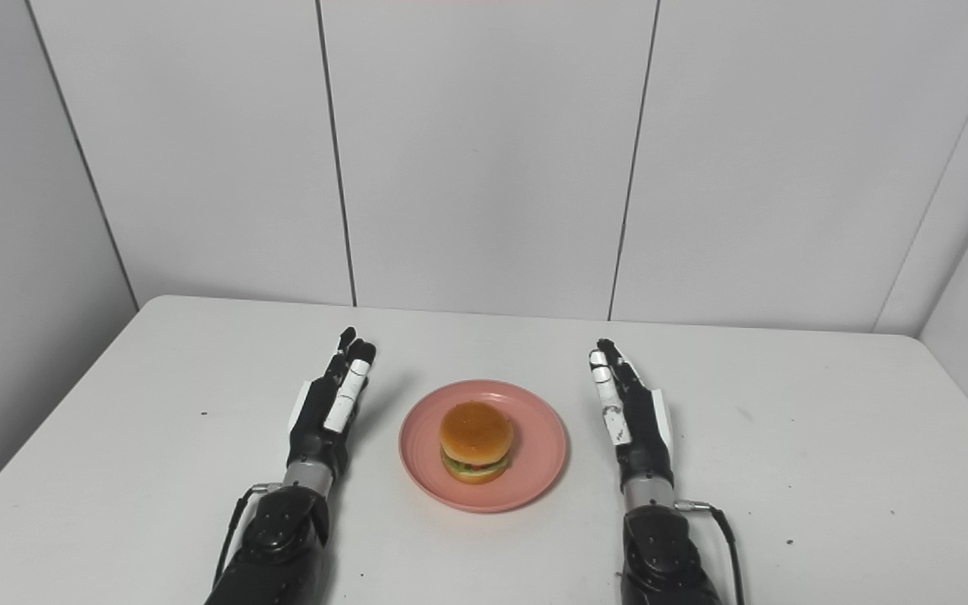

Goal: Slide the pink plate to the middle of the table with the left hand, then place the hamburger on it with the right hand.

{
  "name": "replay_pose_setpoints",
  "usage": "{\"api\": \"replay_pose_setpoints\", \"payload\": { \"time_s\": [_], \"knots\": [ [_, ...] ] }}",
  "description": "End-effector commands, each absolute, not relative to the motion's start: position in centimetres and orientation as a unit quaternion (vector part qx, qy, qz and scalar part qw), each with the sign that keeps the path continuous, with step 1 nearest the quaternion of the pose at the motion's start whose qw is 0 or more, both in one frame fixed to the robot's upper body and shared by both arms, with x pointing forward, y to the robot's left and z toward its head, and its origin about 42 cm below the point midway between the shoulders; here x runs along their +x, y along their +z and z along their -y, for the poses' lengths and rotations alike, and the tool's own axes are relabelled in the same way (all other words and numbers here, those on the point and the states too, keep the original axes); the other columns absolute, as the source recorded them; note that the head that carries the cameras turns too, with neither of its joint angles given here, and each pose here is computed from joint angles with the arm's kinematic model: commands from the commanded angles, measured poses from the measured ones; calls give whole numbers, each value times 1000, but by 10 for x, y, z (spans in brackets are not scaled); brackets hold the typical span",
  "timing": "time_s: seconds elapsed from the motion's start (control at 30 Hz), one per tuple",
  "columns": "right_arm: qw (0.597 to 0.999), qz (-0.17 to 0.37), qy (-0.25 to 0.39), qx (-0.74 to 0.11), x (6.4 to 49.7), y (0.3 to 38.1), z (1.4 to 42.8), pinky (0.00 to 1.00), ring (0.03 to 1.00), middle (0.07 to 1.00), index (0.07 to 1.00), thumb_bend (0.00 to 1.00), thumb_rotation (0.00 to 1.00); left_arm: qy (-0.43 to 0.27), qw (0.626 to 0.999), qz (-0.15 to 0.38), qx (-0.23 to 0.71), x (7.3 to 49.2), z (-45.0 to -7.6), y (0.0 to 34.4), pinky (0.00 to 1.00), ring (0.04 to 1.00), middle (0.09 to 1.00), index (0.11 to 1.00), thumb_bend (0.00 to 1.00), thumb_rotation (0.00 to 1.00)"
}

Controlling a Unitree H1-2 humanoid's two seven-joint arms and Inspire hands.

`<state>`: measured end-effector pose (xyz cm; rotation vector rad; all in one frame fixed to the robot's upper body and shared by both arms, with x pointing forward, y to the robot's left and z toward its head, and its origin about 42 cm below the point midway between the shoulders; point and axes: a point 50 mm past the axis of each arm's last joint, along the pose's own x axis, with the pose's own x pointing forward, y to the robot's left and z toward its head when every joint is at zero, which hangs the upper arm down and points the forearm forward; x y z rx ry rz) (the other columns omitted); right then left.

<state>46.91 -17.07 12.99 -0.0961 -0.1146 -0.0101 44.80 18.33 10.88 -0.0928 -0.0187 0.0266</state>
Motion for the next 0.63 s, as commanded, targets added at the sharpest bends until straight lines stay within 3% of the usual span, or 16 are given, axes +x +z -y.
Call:
{"api": "replay_pose_setpoints", "payload": {
  "time_s": [0.0,0.17,0.27,0.4,0.6],
  "knots": [
    [996,73,1,-53,471,134,173,867,873,910,867,806,1000,14,999,3,-34,451,-185,112,987,1000,1000,981,852,782],
    [996,71,2,-46,471,135,172,877,877,910,864,812,1000,15,999,3,-31,450,-185,111,977,1000,1000,981,865,788],
    [996,72,2,-48,470,135,171,879,873,910,865,811,1000,15,999,4,-31,450,-185,111,902,999,1000,976,864,788],
    [996,74,0,-48,469,135,170,861,864,902,858,812,1000,15,999,5,-34,449,-185,110,987,1000,1000,977,844,781],
    [996,73,-3,-44,467,133,168,848,851,890,848,809,1000,14,999,3,-29,448,-186,108,1000,1000,1000,983,838,790]
  ]
}}
